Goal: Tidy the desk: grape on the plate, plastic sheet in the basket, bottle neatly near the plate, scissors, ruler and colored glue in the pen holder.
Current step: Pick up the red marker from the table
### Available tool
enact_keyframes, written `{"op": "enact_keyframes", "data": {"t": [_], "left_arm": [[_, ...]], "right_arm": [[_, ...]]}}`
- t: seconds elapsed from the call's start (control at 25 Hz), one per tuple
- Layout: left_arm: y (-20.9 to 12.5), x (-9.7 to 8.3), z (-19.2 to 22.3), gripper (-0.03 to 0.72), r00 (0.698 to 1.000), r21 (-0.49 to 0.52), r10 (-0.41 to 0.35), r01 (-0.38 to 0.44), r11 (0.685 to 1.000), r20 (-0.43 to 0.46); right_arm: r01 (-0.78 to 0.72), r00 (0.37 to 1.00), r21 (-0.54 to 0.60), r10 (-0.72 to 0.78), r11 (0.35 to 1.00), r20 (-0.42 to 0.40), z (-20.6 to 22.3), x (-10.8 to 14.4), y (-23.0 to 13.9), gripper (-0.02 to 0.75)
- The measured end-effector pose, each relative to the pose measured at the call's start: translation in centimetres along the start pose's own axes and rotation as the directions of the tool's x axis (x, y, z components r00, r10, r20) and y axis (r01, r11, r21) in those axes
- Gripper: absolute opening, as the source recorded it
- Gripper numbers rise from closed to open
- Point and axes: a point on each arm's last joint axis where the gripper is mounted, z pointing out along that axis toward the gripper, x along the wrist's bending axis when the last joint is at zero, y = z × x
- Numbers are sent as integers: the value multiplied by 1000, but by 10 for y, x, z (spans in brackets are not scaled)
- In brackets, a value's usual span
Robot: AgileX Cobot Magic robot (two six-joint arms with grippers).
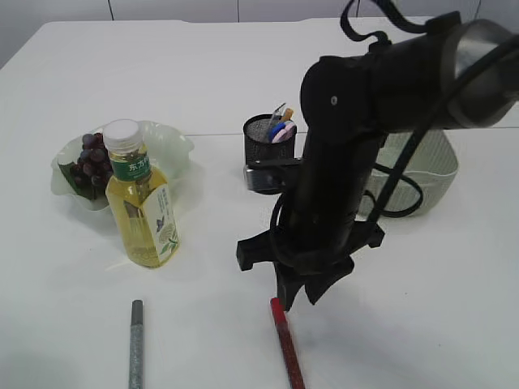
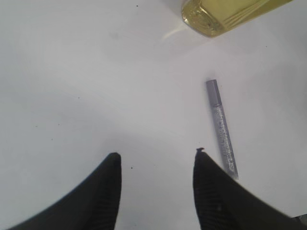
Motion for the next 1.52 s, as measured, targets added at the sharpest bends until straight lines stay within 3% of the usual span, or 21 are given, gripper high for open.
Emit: {"op": "enact_keyframes", "data": {"t": [0.32,1.2,1.52], "left_arm": [[1,0,0,361,1000,-7,0,0,1000,-1],[4,0,0,361,1000,-43,0,0,999,-5],[4,0,0,361,1000,-49,0,0,999,-5]], "right_arm": [[-53,999,-15,53,998,4,23,13,4,260],[-152,988,19,152,988,30,71,8,14,259],[-153,988,21,152,988,32,73,7,14,147]]}}
